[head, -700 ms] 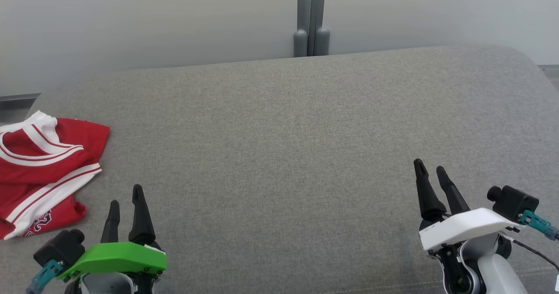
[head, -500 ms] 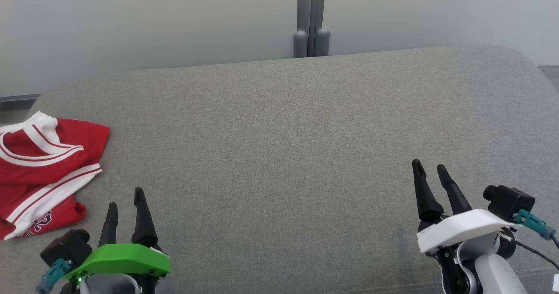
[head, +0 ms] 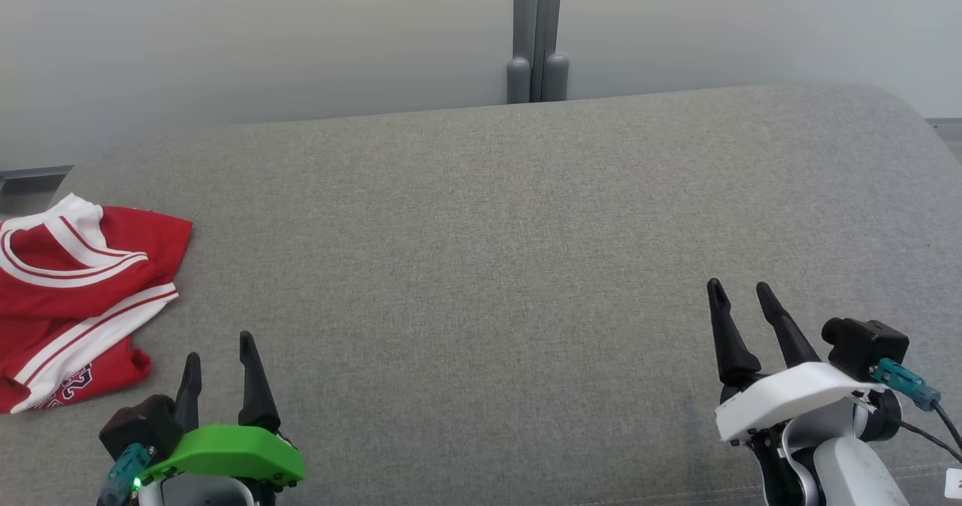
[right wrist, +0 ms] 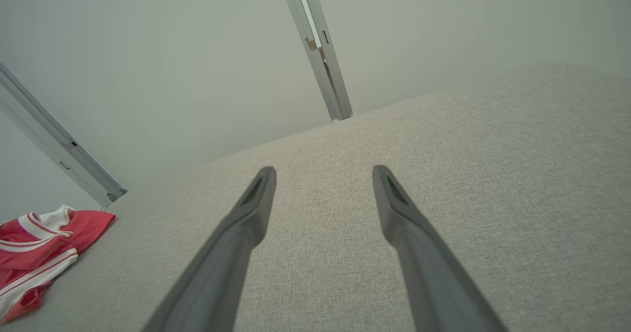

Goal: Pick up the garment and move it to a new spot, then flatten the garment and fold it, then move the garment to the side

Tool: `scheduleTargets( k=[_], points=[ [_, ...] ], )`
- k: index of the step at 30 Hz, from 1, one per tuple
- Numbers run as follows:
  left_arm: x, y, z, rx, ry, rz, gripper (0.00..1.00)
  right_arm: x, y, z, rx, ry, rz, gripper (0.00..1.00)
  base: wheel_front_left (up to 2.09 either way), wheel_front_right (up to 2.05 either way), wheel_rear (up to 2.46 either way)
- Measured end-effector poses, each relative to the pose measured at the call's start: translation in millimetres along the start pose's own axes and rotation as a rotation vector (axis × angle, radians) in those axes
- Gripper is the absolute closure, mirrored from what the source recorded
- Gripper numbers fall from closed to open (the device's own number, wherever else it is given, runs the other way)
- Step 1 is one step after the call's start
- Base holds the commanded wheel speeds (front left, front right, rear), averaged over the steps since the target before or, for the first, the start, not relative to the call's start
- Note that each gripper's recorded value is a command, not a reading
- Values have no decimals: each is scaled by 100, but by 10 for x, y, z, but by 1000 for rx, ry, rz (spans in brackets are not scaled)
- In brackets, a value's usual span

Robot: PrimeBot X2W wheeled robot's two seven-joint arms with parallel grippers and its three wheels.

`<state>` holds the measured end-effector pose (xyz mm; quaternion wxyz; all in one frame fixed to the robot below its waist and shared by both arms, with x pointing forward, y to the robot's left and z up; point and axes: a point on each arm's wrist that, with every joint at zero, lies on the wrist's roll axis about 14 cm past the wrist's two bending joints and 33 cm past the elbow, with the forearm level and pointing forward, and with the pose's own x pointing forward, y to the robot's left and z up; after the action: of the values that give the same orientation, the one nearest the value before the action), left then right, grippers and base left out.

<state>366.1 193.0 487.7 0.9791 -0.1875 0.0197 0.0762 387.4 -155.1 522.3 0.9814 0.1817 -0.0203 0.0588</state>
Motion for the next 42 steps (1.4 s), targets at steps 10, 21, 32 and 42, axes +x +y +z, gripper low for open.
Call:
scheduleTargets(
  k=[10,21,32,42],
  points=[
    [-16,-58,28,108,-27,-30,0,-3,56,23,-96,-2,23,0,0,0,0],
    [-36,-133,80,202,-66,-64,0,-2,150,74,-180,-17,56,0,0,0,0],
    [-54,-193,118,282,-99,-87,0,-20,175,113,-249,-38,68,0,0,0,0],
    [-63,-200,186,349,-137,-88,0,-32,183,151,-303,-53,74,0,0,0,0]
  ],
)
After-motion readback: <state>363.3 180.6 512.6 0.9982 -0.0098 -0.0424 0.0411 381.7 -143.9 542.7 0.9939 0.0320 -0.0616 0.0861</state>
